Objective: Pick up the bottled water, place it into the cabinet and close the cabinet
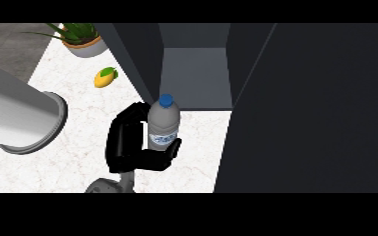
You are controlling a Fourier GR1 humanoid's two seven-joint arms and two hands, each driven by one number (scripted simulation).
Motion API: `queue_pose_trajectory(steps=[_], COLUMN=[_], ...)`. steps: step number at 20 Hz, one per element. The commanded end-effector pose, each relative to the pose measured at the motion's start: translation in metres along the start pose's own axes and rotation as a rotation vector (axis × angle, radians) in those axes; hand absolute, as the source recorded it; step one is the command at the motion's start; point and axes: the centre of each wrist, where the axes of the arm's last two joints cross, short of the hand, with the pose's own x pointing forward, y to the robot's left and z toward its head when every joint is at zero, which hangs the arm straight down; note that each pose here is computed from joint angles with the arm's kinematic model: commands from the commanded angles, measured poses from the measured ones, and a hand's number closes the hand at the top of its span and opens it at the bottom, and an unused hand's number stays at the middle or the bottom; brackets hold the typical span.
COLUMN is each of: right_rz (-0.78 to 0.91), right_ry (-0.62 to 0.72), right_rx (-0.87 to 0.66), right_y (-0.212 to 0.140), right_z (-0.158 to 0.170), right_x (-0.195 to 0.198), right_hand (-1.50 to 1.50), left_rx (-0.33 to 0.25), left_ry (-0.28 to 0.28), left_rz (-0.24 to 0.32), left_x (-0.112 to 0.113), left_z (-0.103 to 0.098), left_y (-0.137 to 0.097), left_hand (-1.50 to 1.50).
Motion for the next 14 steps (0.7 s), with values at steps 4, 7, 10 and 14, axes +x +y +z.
queue_pose_trajectory(steps=[4,7,10,14], right_rz=[0.019,0.021,0.007,0.003], right_ry=[-0.034,-0.059,-0.053,-0.05], right_rx=[-0.017,-0.002,-0.012,0.005], right_y=[-0.006,-0.007,-0.003,-0.003], right_z=[0.008,0.003,0.014,0.015], right_x=[0.02,0.03,0.023,0.017], right_hand=[-1.5,-1.5,-1.5,-1.5], left_rx=[-0.006,-0.003,0.011,0.043], left_ry=[-0.028,-0.053,-0.038,-0.07], left_rz=[-0.038,-0.034,-0.074,-0.136], left_x=[0.019,0.023,0.009,0.014], left_z=[-0.039,-0.038,-0.059,-0.089], left_y=[-0.043,-0.061,-0.053,-0.06], left_hand=[1.5,1.5,1.5,1.5])
